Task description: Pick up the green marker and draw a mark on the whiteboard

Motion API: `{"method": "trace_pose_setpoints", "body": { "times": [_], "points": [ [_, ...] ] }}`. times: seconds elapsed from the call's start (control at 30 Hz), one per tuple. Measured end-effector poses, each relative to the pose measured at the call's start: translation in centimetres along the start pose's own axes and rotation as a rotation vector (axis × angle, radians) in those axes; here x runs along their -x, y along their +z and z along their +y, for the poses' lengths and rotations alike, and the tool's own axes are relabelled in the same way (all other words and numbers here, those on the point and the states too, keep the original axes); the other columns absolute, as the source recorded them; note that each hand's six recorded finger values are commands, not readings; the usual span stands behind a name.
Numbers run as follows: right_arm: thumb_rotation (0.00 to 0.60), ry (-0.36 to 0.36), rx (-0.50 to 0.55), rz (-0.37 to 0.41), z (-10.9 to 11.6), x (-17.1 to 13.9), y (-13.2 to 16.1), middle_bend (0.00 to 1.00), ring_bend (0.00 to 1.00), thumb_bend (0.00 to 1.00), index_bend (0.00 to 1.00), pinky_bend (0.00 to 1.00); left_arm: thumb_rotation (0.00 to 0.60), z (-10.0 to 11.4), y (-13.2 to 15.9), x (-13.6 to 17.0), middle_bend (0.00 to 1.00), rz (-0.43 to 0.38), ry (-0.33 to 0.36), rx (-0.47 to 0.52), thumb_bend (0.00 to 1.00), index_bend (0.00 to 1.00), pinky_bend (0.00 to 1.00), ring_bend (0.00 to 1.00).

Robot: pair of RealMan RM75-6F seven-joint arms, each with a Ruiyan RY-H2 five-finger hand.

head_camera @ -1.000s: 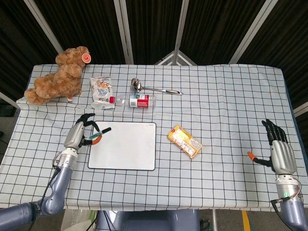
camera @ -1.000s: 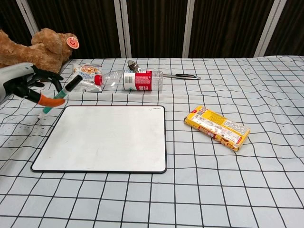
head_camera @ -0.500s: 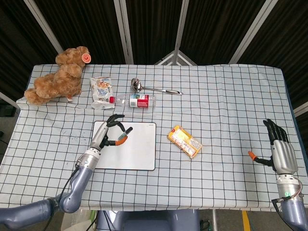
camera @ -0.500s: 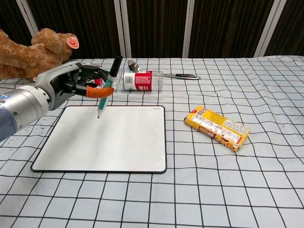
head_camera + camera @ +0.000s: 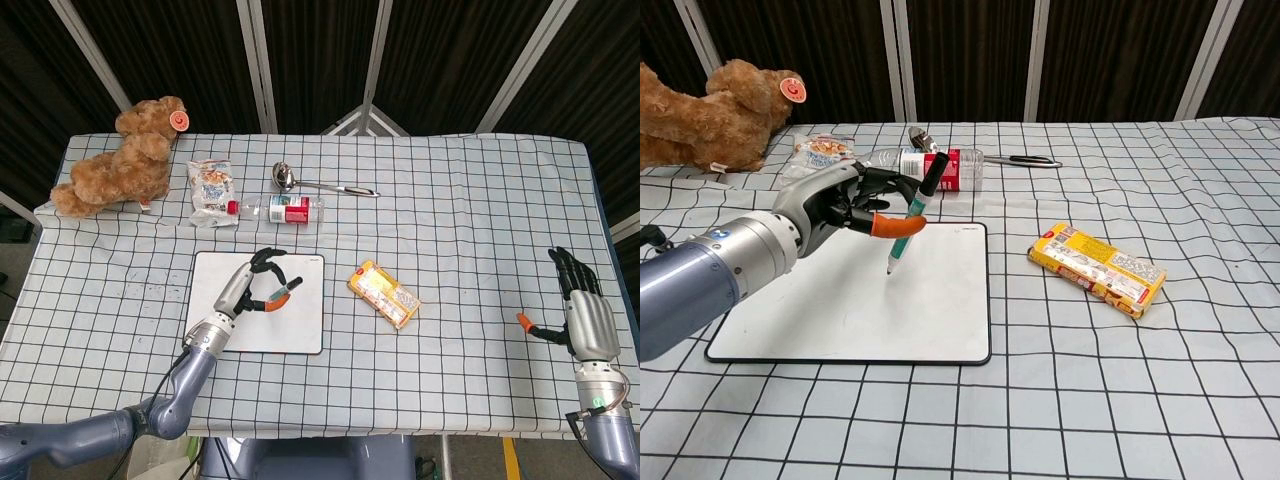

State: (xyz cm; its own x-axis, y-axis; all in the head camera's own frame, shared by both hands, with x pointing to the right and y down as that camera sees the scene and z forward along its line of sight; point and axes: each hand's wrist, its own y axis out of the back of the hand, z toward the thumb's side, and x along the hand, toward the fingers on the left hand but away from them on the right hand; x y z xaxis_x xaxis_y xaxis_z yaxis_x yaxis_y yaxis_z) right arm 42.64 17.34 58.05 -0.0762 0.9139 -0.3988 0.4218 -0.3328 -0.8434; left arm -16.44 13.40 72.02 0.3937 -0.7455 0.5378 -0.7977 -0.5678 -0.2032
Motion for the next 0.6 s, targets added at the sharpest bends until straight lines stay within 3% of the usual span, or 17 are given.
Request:
{"method": "trace_pose_setpoints", "body": {
  "times": [0.6],
  "points": [
    [0.600, -0.002, -0.009, -0.005, 0.0, 0.0, -0.1, 0.00, 0.00, 0.21, 0.00, 0.00, 0.600, 0.4, -1.1, -1.1, 0.15, 0.014, -0.012, -0.041, 0.45, 0.75, 0.02, 0.00]
  ]
}}
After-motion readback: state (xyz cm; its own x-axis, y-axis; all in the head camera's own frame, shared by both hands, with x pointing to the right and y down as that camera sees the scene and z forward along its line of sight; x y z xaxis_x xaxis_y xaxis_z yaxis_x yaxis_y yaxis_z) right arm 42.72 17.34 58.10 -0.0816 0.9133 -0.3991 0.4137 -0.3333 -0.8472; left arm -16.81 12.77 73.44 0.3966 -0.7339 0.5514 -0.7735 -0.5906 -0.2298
